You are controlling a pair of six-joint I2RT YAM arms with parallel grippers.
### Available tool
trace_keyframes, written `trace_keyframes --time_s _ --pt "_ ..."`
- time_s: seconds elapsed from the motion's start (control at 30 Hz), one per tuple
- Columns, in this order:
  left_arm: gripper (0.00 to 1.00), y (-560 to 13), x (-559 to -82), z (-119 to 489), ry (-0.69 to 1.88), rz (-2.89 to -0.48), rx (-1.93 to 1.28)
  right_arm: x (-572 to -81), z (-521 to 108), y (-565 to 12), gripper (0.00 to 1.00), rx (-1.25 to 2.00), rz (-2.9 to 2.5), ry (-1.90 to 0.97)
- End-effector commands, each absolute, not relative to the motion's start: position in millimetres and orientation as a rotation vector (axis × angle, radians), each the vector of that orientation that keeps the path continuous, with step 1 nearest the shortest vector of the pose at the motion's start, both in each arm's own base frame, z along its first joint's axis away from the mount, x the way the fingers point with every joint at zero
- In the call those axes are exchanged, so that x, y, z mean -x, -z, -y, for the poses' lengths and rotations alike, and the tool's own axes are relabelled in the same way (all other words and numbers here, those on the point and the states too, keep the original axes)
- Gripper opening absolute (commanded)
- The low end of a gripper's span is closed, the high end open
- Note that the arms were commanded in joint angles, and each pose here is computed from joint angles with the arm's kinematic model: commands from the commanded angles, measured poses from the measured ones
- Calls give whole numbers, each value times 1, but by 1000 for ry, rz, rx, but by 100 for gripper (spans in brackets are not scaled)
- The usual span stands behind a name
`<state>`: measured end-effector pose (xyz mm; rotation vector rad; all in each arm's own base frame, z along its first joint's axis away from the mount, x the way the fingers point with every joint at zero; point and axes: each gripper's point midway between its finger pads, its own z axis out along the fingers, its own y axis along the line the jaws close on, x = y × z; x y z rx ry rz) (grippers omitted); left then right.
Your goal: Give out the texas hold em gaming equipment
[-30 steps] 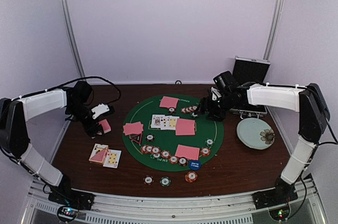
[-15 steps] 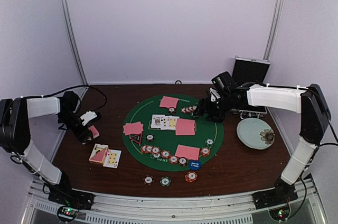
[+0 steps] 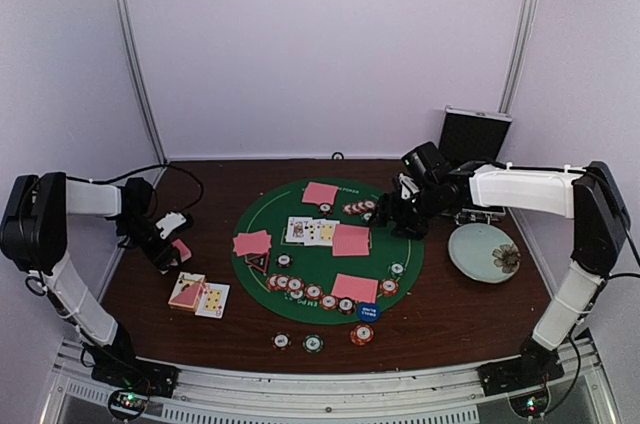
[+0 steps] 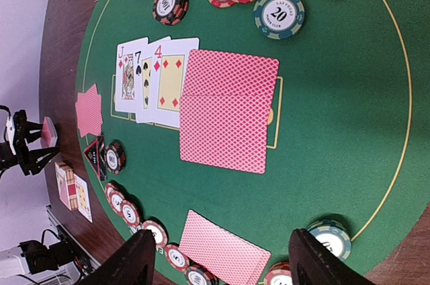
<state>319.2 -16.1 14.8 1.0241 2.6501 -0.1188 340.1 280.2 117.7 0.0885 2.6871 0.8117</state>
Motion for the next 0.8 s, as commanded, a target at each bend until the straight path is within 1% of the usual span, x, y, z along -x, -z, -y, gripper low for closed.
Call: trace_keyframes --time_s 0.0,0.1,0.23,0.27,0.43,0.47,0.6,0.77 --pt "28 -7 -308 26 248 -2681 -1040 -341 -279 -130 72 -94 -2643 -816" --pt "50 -7 -299 29 294 -2694 -1067 -342 -279 -132 73 -96 -2641 -815" --pt "70 -12 -296 29 298 -2692 -1082 -342 -279 -135 76 -98 -2636 -809" --pt "77 -14 -295 30 300 -2689 -1088 -343 -278 -136 78 -97 -2637 -806" --pt "96 -28 -296 32 308 -2672 -1086 -345 -277 -144 81 -91 -2624 -797" --pt "97 -30 -297 32 312 -2673 -1083 -345 -277 -146 81 -88 -2622 -793" --pt "98 -44 -304 34 309 -2656 -1058 -345 -275 -152 82 -75 -2616 -778" --pt "98 -72 -326 32 260 -2615 -988 -348 -268 -161 85 -61 -2598 -720"
